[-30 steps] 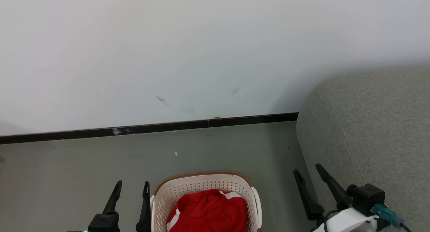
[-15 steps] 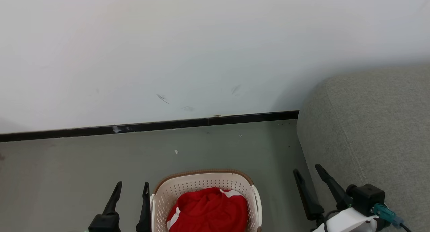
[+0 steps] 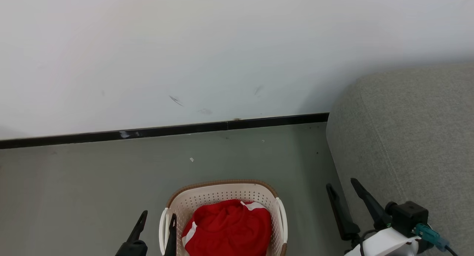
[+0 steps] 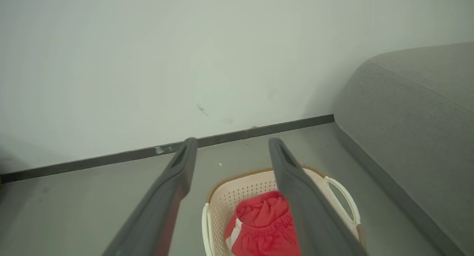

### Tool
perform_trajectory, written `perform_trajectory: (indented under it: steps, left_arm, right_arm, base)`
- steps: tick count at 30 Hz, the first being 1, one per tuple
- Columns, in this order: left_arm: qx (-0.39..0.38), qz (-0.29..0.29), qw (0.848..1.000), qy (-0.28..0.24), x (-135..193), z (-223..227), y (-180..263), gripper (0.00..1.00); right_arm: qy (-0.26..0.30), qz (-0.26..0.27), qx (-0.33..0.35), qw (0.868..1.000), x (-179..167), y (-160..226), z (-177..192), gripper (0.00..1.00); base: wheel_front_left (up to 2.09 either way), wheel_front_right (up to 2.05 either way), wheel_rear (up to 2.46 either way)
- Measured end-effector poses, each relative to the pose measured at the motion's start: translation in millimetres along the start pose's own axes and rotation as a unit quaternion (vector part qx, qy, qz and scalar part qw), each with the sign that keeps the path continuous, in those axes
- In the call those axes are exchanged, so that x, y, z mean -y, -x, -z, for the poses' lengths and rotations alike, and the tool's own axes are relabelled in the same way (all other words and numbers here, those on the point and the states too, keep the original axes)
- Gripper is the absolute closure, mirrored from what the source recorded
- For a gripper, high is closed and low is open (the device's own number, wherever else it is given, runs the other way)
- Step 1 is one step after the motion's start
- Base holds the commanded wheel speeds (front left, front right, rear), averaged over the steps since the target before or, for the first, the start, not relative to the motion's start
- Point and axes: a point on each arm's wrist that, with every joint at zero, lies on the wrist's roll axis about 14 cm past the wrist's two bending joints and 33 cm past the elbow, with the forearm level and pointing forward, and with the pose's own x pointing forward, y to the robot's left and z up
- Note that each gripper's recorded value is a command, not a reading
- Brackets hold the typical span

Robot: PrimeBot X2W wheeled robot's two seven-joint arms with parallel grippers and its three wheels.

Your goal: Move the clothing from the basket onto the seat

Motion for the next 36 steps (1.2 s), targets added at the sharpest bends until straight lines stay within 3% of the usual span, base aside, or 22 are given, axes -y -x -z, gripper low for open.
perform_trajectory:
  steps: [17,36]
  left_arm:
    - [-0.084,0.091,0.990,-0.067,30.4,56.3,-24.7,0.00]
    - [-0.187,0.175,0.960,-0.116,63.2,130.2,-59.2,0.00]
  right_arm:
    - [0.009,0.044,-0.016,0.999,31.6,-3.7,10.4,0.00]
    - [0.019,0.055,-0.001,0.998,51.6,-43.5,9.3,0.00]
  base:
    - [0.00,0.00,0.00]
    - [0.00,0.00,0.00]
